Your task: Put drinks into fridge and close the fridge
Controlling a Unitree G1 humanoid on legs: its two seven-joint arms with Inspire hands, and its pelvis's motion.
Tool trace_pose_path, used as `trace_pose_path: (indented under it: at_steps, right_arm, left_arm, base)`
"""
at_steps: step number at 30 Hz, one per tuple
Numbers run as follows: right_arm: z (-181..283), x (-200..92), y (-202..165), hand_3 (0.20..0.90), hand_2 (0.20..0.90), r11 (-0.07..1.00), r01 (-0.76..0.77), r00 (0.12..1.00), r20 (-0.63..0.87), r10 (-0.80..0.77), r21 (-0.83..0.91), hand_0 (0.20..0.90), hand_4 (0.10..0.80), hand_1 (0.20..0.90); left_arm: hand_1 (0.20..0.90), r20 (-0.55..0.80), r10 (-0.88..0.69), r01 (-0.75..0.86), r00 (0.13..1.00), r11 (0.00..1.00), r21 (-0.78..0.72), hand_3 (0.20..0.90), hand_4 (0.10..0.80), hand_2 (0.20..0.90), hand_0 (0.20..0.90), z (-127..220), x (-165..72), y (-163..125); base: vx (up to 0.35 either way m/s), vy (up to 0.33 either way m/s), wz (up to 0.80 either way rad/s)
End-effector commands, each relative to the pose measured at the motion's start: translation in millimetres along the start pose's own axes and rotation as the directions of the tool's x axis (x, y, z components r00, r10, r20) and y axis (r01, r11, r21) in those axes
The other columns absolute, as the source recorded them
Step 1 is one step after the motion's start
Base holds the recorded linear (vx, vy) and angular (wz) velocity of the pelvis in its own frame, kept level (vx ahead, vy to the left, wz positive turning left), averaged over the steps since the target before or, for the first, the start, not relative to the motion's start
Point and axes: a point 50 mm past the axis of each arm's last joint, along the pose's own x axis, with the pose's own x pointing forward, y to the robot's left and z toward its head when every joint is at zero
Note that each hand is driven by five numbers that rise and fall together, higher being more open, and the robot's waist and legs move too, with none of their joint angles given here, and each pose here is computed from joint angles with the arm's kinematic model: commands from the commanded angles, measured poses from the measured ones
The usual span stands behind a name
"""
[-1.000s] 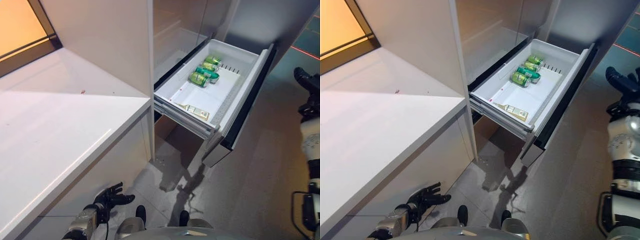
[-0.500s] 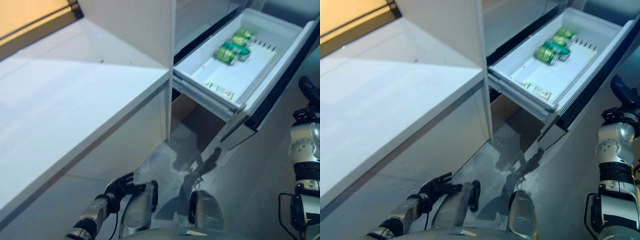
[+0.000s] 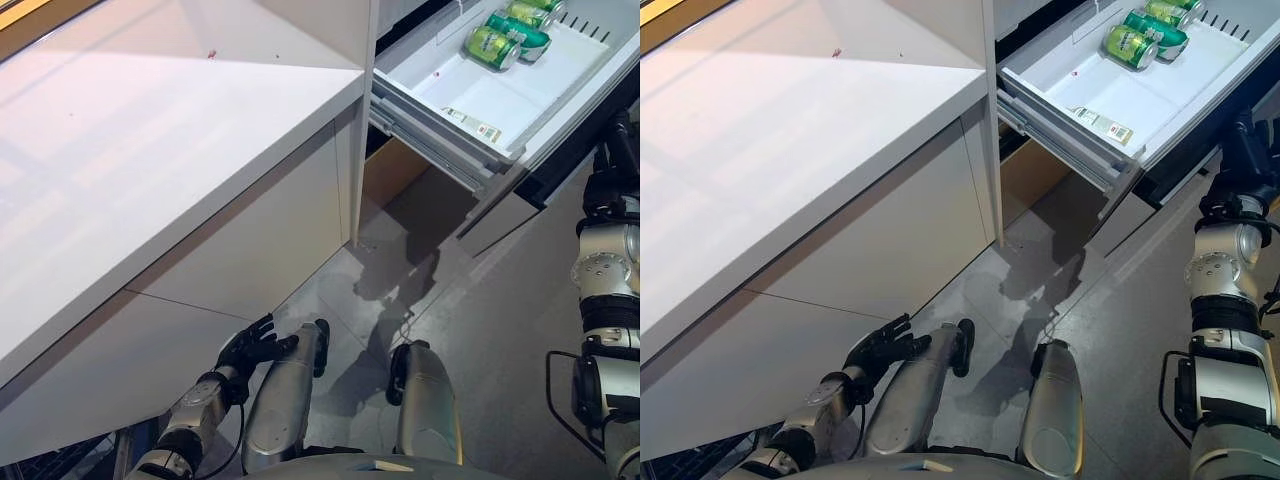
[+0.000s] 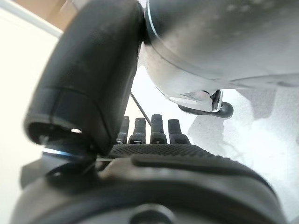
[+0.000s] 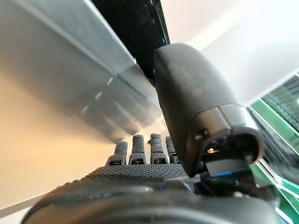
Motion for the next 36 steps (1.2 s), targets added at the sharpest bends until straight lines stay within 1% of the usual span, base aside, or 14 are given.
trace_pose_path:
  at_steps: [1,7,13,24,29,32,34,36]
  right_arm:
    - [26,9,101,0.900,0.900,0.892,-0.438,0.894,0.051,0.445,-0.107,0.900,0.800,0.900]
    - [27,12,127,0.900,0.900,0.850,-0.504,0.858,0.020,0.513,-0.154,0.900,0.800,0.900]
    - [27,15,133,0.900,0.900,0.852,-0.494,0.865,0.005,0.502,-0.173,0.900,0.800,0.900]
    - [27,15,121,0.900,0.900,0.892,-0.400,0.905,0.060,0.421,-0.212,0.900,0.800,0.900]
    - [33,9,113,0.900,0.900,0.896,-0.334,0.911,0.143,0.387,-0.294,0.900,0.800,0.900]
    - [25,2,105,0.900,0.900,0.887,-0.318,0.916,0.131,0.378,-0.334,0.900,0.800,0.900]
    - [18,-6,98,0.900,0.900,0.900,-0.314,0.925,0.118,0.362,-0.303,0.900,0.800,0.900]
    - [3,-16,86,0.900,0.900,0.915,-0.325,0.938,0.043,0.345,-0.241,0.900,0.800,0.900]
  left_arm:
    - [0.900,-0.107,0.094,-0.090,0.990,0.995,0.044,0.900,0.800,0.900,0.900,-37,-29,33]
    - [0.900,-0.118,0.086,-0.081,0.989,0.996,0.049,0.900,0.800,0.900,0.900,-41,-33,37]
    - [0.900,-0.139,0.100,-0.091,0.985,0.993,0.071,0.900,0.800,0.900,0.900,-43,-36,43]
    - [0.900,-0.188,0.113,-0.084,0.976,0.984,0.156,0.900,0.800,0.900,0.900,-49,-42,55]
    - [0.900,-0.179,0.096,-0.062,0.979,0.980,0.187,0.900,0.800,0.900,0.900,-45,-40,53]
    - [0.900,-0.180,0.094,-0.059,0.979,0.980,0.189,0.900,0.800,0.900,0.900,-45,-38,50]
    - [0.900,-0.182,0.084,-0.051,0.980,0.982,0.182,0.900,0.800,0.900,0.900,-45,-37,48]
    - [0.900,-0.181,0.075,-0.043,0.981,0.984,0.170,0.900,0.800,0.900,0.900,-43,-34,45]
  base:
    - [0.018,0.040,0.10]
    - [0.040,0.031,0.20]
    - [0.077,-0.011,0.33]
    - [0.100,-0.057,0.20]
    - [-0.031,-0.037,-0.05]
    - [0.011,-0.022,-0.33]
    - [0.020,-0.007,-0.39]
    - [0.003,0.006,-0.53]
